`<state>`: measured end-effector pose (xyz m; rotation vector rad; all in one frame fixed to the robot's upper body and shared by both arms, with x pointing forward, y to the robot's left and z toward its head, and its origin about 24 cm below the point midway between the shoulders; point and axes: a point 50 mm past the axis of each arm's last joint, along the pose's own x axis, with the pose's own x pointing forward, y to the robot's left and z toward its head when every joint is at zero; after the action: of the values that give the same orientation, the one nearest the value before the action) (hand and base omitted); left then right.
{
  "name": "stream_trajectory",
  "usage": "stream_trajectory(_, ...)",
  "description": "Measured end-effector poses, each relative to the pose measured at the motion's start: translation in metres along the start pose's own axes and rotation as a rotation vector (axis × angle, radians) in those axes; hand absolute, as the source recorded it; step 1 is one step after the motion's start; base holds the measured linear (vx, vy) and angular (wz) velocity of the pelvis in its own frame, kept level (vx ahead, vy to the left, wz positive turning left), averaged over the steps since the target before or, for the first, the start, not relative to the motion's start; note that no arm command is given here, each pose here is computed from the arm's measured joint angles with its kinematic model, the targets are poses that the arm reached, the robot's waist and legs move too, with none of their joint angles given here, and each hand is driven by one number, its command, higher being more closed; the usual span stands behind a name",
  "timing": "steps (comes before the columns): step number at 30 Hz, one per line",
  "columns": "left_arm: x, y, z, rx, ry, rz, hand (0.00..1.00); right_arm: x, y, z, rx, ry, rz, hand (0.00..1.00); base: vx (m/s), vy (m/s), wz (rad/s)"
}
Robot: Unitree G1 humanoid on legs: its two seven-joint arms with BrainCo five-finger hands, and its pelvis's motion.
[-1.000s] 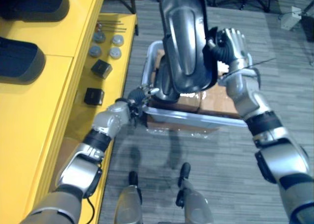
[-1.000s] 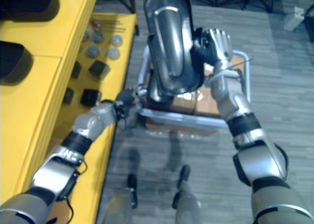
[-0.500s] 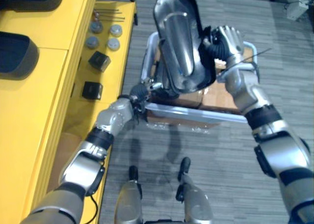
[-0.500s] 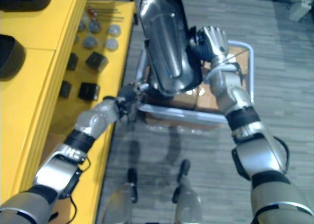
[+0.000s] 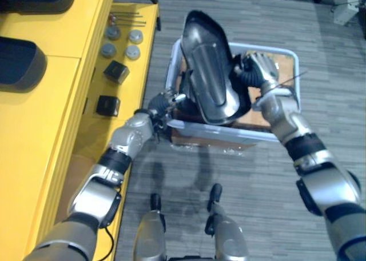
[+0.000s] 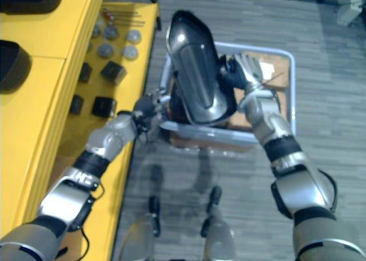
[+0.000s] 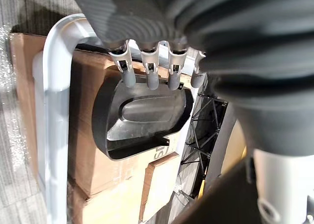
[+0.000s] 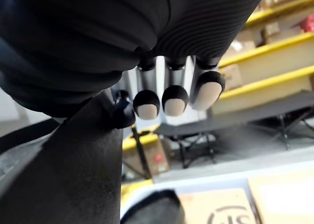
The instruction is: Walk over and take plastic housings, then place them on the shelf
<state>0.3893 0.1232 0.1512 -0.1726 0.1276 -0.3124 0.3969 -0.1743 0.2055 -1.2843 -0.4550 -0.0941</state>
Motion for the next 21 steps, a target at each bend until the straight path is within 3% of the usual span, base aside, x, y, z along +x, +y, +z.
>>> stream_trajectory(10, 0.0, 0.0, 0.0, 0.011, -0.003, -0.01, 0.0, -0.005, 0.01, 0.006, -0.011, -0.056, 0.026, 1.0, 0.0, 0.0, 0.0)
stream_trajectory(21, 0.001, 0.002, -0.022, 0.138, 0.092, 0.018, 0.0, -0.004, 0.017, 0.017, 0.017, -0.084, 0.027, 1.0, 0.0, -0.003, 0.02)
